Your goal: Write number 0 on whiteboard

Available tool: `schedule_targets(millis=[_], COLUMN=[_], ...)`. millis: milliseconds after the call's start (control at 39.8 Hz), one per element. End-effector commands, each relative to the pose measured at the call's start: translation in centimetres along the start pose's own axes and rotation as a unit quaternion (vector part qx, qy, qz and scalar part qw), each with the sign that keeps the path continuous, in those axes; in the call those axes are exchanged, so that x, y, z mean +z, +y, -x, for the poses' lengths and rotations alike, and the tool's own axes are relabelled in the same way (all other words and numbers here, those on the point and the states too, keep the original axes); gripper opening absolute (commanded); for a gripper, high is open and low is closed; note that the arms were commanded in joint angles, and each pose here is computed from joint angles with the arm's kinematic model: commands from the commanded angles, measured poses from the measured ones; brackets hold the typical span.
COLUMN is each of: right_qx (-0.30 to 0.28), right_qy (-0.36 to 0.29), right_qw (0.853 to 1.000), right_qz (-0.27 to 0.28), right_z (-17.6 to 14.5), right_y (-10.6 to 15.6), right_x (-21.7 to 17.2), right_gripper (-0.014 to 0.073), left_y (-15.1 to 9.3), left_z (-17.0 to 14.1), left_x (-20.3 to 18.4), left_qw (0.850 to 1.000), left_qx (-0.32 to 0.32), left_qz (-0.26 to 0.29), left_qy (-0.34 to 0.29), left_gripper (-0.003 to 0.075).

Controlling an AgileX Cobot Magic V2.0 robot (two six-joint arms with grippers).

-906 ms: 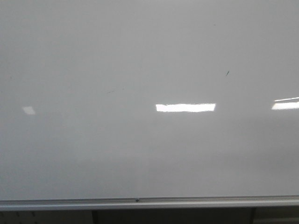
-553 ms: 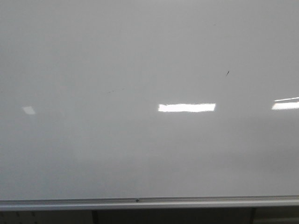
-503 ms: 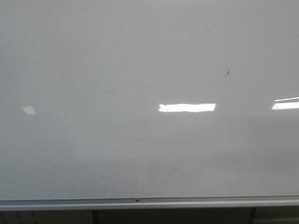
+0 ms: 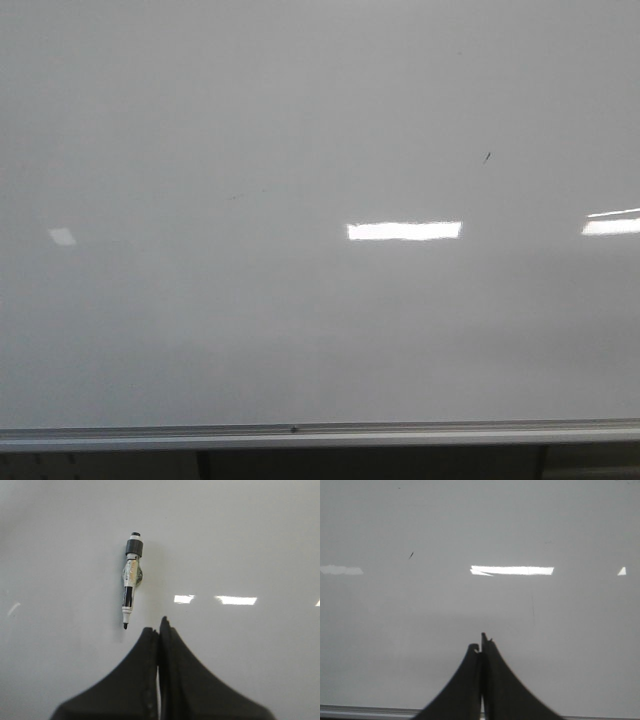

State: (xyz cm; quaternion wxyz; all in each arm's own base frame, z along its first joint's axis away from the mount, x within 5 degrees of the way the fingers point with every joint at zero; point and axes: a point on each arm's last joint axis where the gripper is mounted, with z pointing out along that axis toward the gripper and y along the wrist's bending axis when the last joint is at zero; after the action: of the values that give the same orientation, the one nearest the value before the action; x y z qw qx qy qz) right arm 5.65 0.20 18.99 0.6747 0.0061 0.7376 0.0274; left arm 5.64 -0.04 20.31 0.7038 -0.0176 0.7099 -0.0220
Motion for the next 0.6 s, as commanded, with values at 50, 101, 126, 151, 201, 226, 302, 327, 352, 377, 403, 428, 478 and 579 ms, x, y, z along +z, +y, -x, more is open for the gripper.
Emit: schedule_targets(millis=[50,101,126,151,201,226,302,327,352,377,403,428,478,579], right_qx=[-0.005,-0.005,-0.005,-0.005,-0.005,-0.005,-0.005,-0.005,-0.005,-0.005,-0.005,-0.005,-0.005,-0.005], right_qy=[-0.052,-0.052,-0.052,-0.052,-0.052,-0.052,-0.056,-0.056,-0.056,-0.057,-0.059,-0.062,-0.069,-0.088], right_qw=[0.999,0.999,0.999,0.999,0.999,0.999,0.998,0.998,0.998,0.998,0.998,0.998,0.998,0.996], right_qz=[-0.001,-0.001,-0.001,-0.001,-0.001,-0.001,-0.001,-0.001,-0.001,-0.001,-0.001,-0.001,-0.001,0.0], right_z=[0.9,0.9,0.9,0.9,0.9,0.9,1.0,1.0,1.0,1.0,1.0,1.2,1.7,3.5], right_y=[0.0,0.0,0.0,0.0,0.0,0.0,0.0,0.0,0.0,0.0,0.0,0.0,0.0,0.1], right_x=[-0.2,-0.2,-0.2,-0.2,-0.2,-0.2,-0.2,-0.2,-0.2,-0.2,-0.2,-0.2,-0.3,-0.8], right_gripper=[-0.0067,-0.0067,-0.0067,-0.0067,-0.0067,-0.0067,-0.0067,-0.0067,-0.0067,-0.0067,-0.0067,-0.0067,-0.0067,-0.0067], left_y=[0.0,0.0,0.0,0.0,0.0,0.0,0.0,0.0,0.0,0.0,0.0,0.0,-0.1,-0.2], left_z=[0.0,0.0,0.0,0.0,0.0,0.0,0.0,0.0,0.1,0.4,0.5,1.0,1.9,3.7], left_x=[-0.1,-0.1,-0.1,-0.1,-0.1,-0.1,-0.1,-0.1,-0.1,-0.1,-0.1,-0.2,-0.4,-0.8], left_qw=[0.999,0.999,0.999,0.999,0.999,0.999,0.999,0.999,0.999,0.999,0.998,0.996,0.991,0.986], left_qx=[-0.005,-0.005,-0.005,-0.005,-0.005,-0.005,-0.005,-0.005,-0.005,-0.005,-0.009,-0.01,-0.01,-0.01], left_qz=[-0.002,-0.002,-0.002,-0.002,-0.002,-0.002,-0.002,-0.002,-0.003,-0.004,-0.004,-0.006,-0.008,-0.01], left_qy=[-0.033,-0.033,-0.033,-0.033,-0.033,-0.033,-0.034,-0.035,-0.041,-0.054,-0.064,-0.087,-0.132,-0.168], left_gripper=[-0.002,-0.002,-0.002,-0.002,-0.002,-0.002,-0.002,-0.002,-0.002,-0.002,-0.002,-0.002,-0.002,-0.0019])
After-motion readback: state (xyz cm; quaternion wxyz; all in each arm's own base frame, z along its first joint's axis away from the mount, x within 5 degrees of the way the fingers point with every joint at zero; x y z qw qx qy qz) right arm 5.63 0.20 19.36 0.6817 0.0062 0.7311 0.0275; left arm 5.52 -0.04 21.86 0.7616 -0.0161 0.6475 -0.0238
